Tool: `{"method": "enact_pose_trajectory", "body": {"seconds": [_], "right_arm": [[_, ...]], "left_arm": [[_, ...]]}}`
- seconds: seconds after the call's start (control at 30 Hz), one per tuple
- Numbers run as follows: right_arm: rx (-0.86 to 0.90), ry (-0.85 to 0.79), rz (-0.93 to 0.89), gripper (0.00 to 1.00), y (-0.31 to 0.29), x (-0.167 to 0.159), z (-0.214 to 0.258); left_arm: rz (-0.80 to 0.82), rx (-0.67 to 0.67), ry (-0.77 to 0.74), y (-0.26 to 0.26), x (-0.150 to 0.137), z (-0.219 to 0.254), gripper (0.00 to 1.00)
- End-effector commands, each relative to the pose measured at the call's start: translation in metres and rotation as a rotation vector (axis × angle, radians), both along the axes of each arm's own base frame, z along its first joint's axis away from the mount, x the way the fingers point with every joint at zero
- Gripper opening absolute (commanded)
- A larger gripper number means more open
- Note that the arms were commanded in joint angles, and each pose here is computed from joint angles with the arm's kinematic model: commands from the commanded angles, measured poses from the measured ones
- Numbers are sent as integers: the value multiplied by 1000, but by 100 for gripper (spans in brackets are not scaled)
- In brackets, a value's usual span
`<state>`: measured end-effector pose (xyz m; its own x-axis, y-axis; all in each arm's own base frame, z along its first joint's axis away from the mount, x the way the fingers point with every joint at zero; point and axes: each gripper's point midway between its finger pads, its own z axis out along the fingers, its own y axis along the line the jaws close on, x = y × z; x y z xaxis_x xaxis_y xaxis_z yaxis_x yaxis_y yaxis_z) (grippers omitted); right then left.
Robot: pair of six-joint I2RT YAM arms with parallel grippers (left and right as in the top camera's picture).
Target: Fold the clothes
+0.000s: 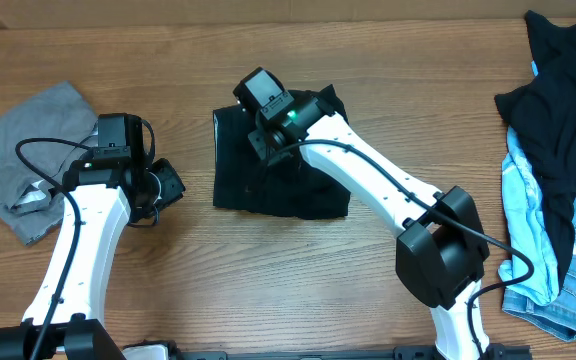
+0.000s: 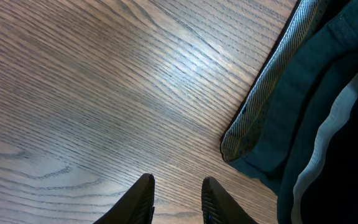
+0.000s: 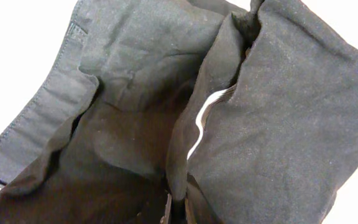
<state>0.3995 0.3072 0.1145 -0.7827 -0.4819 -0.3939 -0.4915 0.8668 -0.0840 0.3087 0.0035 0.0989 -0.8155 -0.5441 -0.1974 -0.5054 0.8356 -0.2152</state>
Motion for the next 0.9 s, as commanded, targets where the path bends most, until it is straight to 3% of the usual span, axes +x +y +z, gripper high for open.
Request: {"method": "enact_pose_trajectory", "body": {"seconds": [0.0,0.33,0.47,0.63,0.87], "right_arm": [[38,-45,2,6,2,3,27],[34,21,15,15,0,-10,21],[32,23,14,6,0,-11,21],[31,24,14,13,0,-11,20],[24,33,14,16,-2,-13,19]], "left_arm": [[-21,1,-29,0,3,8,29],[-21,1,-28,0,2,8,29],[-21,1,-28,0,2,8,29],[-21,1,-28,0,2,8,29],[-21,1,-29,0,3,8,29]]}}
